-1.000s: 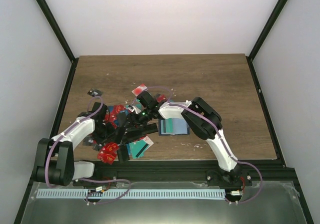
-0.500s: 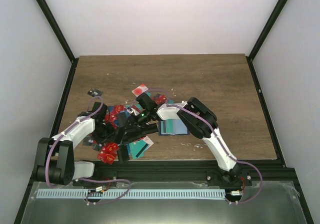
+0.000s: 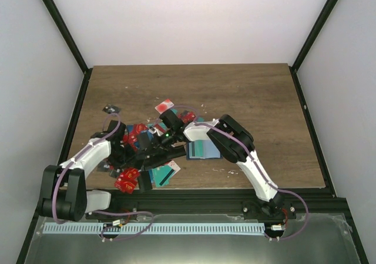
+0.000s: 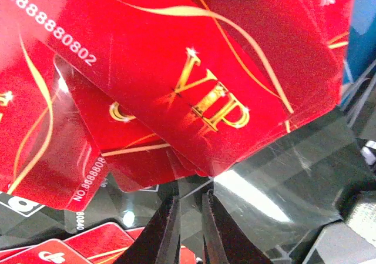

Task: Put the credit cards into the card holder
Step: Pick up the credit card from the center of the board, then insert the credit card into the card holder.

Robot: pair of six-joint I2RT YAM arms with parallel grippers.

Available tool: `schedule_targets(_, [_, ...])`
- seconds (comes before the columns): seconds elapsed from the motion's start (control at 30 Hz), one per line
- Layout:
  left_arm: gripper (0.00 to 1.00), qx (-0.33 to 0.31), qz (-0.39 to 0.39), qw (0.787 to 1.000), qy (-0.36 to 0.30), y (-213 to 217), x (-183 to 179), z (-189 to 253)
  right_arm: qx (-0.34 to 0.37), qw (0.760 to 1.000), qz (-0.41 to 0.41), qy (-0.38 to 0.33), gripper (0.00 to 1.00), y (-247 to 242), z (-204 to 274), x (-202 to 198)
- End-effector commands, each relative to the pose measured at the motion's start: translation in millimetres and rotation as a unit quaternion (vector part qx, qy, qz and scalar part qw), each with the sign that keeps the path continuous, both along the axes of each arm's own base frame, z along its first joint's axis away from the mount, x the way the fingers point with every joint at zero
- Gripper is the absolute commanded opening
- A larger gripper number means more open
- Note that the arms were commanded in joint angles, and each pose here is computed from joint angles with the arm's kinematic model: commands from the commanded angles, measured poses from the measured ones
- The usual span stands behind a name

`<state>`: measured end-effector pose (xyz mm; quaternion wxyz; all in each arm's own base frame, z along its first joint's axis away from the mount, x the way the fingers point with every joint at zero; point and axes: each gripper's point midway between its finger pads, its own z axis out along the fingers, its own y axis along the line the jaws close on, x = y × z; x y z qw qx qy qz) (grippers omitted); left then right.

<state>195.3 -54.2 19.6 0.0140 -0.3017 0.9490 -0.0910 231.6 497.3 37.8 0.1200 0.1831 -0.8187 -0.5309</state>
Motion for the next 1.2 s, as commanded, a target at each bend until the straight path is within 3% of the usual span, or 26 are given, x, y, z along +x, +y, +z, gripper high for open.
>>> schedule_targets(0.0, [0.15,-0.014,-0.007,0.999,-0.038,-5,12,24,0.023,0.999,0.009,-0.047,0.01,5,37,6])
schedule_targets(0.23, [0.28,-0.005,-0.063,0.98,-0.19,-7,59,128,0.056,0.994,0.007,-0.097,0.01,-21,98,20])
schedule_targets(0.47, [0.52,-0.017,-0.154,0.94,-0.303,-23,84,192,0.105,0.981,0.001,-0.165,0.01,-80,166,37])
schedule_targets(0.57, [0.58,-0.077,-0.209,0.911,-0.347,-51,91,210,0.11,0.975,-0.012,-0.195,0.01,-117,184,48])
schedule_targets(0.7, [0.65,-0.209,-0.258,0.862,-0.383,-95,88,228,0.127,0.97,-0.04,-0.202,0.01,-164,203,57])
schedule_targets(0.93, [0.63,-0.343,-0.323,0.779,-0.414,-150,68,252,0.169,0.964,-0.051,-0.198,0.01,-221,218,41])
schedule_targets(1.17, [0.55,-0.394,-0.392,0.72,-0.415,-183,43,267,0.215,0.956,-0.046,-0.195,0.01,-234,241,17])
